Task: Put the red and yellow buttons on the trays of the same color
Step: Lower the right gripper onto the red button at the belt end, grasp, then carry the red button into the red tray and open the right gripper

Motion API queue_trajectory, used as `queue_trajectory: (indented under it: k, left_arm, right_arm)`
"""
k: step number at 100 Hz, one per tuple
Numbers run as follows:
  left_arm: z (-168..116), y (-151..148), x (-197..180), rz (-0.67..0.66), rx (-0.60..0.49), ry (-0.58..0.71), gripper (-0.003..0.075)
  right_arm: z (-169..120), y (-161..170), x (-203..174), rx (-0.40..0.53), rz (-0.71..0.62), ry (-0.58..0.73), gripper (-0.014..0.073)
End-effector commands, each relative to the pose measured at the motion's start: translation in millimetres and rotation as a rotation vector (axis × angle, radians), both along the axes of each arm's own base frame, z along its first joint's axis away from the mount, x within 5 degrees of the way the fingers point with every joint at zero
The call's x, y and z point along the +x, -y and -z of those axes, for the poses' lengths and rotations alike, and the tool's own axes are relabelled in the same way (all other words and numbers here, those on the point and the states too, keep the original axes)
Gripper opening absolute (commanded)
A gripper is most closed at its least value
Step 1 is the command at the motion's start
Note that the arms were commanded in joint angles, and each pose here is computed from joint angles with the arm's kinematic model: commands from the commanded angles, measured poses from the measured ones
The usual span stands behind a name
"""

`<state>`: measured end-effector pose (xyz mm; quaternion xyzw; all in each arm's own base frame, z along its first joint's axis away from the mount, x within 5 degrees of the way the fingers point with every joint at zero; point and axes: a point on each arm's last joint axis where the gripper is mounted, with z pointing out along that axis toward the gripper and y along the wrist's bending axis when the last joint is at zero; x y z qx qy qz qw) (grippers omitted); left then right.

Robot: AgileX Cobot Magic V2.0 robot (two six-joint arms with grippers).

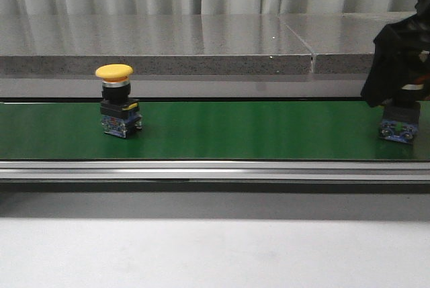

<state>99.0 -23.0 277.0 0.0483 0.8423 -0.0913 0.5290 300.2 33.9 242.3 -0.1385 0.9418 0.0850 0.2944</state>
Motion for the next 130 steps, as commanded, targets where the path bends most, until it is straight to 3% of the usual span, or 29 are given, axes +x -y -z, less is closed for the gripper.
queue_trajectory:
  k: [1, 9, 16, 35, 60, 89, 130]
  left_arm:
    - [-15, 2, 3, 0.004, -0.036, 0.092, -0.0019]
    - [-15, 2, 3, 0.004, -0.036, 0.092, -0.0019]
    - [-15, 2, 3, 0.004, -0.036, 0.092, -0.0019]
    - [-15, 2, 3, 0.004, -0.036, 0.092, -0.0019]
    - [-15, 2, 3, 0.004, -0.036, 0.092, -0.0019]
    - [-15, 2, 3, 0.004, -0.036, 0.092, -0.0019]
    - [-15, 2, 3, 0.004, -0.036, 0.092, -0.0019]
  right_arm:
    - [-17, -1, 2, 0.011, -0.009, 0.052, 0.0318]
    - [-20, -2, 0, 0.025, -0.015, 0.021, 0.0168]
    - [-28, -1, 2, 0.032, -0.018, 0.022, 0.0116]
    - [-72, 22, 16, 0.041, 0.03, 0.103, 0.0114]
    - [-107, 106, 35, 0.011, 0.265, 0.217, 0.0114]
    - [-85, 189, 90, -0.008, 0.426, 0.222, 0.0114]
    - [-28, 226, 143, -0.015, 0.442, 0.157, 0.0114]
